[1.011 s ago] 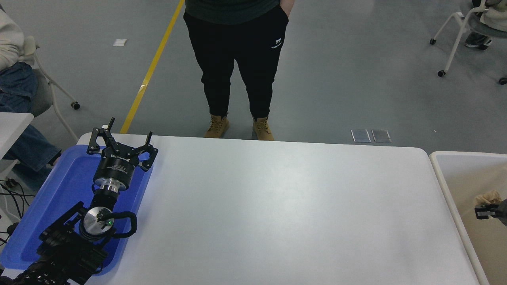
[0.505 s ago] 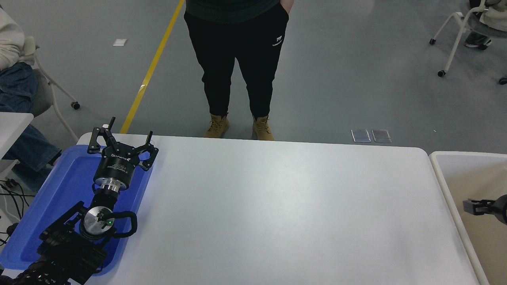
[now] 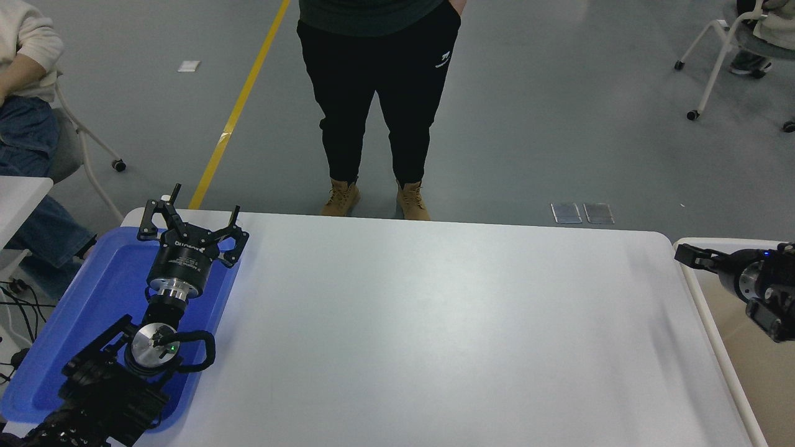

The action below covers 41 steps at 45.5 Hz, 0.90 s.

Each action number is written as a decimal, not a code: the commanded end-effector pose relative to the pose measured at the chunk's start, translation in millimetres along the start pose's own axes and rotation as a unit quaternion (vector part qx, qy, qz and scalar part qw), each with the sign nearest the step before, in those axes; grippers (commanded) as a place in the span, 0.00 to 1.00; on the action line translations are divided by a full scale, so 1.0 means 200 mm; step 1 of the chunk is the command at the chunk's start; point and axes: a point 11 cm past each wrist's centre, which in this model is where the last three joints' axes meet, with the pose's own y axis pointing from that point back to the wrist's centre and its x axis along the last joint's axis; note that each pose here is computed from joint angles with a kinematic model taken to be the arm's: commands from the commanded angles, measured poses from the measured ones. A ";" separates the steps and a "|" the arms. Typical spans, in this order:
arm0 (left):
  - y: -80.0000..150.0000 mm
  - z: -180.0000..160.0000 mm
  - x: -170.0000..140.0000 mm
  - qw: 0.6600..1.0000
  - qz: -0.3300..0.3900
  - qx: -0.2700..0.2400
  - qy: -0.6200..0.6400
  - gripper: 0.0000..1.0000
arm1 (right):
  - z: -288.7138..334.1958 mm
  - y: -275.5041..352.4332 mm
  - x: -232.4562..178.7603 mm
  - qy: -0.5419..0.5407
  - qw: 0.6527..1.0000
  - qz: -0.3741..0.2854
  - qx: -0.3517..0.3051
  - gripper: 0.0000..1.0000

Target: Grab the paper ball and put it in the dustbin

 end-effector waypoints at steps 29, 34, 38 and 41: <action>0.00 0.00 0.00 1.000 0.000 -0.001 0.000 1.00 | -0.93 0.08 -0.32 -0.616 0.746 -0.133 0.213 1.00; 0.00 0.00 0.00 1.000 0.000 -0.002 0.001 1.00 | -0.93 0.09 -0.37 -0.648 0.712 -0.161 0.217 1.00; 0.00 0.00 0.00 1.000 0.000 -0.001 0.000 1.00 | -0.91 0.10 -0.43 -0.678 0.681 -0.177 0.211 1.00; 0.00 0.00 0.00 1.000 0.001 -0.001 0.000 1.00 | -0.89 0.11 -0.47 -0.689 0.666 -0.191 0.213 1.00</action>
